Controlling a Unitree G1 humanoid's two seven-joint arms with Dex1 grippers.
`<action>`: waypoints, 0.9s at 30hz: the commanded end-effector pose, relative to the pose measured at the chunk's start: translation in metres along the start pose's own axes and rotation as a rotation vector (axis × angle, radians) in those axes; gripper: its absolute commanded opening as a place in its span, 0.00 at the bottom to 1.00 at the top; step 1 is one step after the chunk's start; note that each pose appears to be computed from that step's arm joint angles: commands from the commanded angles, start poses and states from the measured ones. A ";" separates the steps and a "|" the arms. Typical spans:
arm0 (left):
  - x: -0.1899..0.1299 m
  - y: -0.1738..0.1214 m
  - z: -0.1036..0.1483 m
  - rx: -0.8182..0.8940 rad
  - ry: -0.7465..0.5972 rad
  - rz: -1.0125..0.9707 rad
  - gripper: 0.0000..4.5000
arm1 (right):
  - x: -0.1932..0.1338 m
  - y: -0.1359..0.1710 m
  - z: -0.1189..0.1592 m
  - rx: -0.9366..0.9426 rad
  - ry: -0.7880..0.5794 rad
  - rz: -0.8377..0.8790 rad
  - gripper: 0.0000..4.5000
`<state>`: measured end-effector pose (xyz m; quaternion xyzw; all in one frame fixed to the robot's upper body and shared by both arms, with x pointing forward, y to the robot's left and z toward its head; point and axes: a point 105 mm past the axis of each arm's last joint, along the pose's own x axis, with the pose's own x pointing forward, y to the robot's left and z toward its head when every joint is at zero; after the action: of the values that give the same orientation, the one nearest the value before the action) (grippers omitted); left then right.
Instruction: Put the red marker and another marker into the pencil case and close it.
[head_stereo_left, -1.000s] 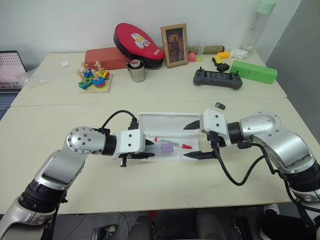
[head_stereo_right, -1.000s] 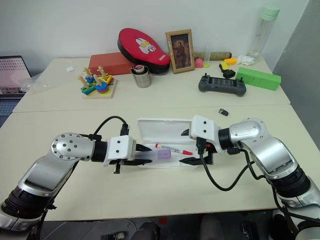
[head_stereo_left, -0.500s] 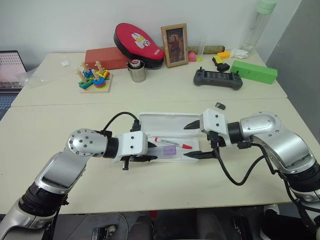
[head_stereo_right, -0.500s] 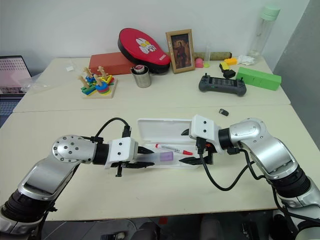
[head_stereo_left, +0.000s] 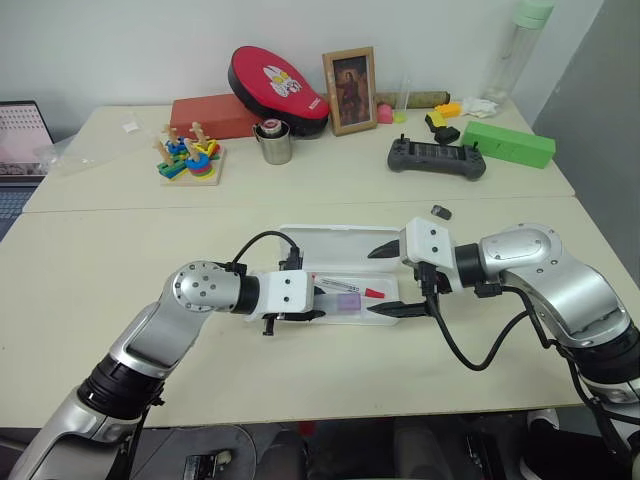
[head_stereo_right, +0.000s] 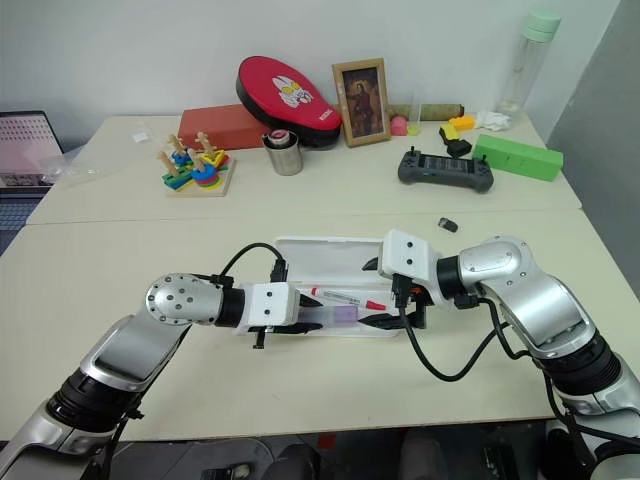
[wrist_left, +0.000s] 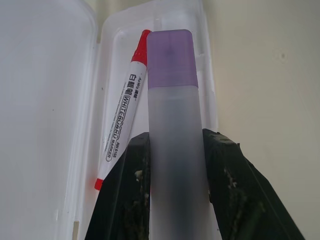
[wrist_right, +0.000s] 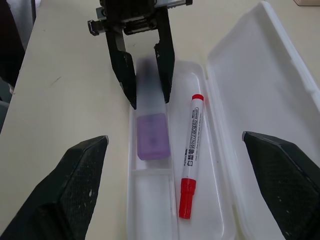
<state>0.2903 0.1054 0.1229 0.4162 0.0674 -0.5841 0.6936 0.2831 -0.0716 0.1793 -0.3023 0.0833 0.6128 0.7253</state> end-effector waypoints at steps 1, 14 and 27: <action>0.000 0.004 0.007 0.042 -0.012 0.005 0.27 | -0.006 -0.004 0.008 -0.032 -0.020 -0.027 1.00; -0.005 -0.002 0.002 0.047 0.041 -0.037 0.27 | -0.007 -0.004 0.006 -0.026 -0.015 -0.029 1.00; -0.007 0.008 0.011 0.047 0.016 0.000 0.83 | -0.006 -0.004 0.007 -0.027 -0.017 -0.031 1.00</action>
<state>0.2921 0.1068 0.1259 0.4343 0.0803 -0.5823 0.6825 0.2833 -0.0718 0.1791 -0.3023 0.0839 0.6121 0.7259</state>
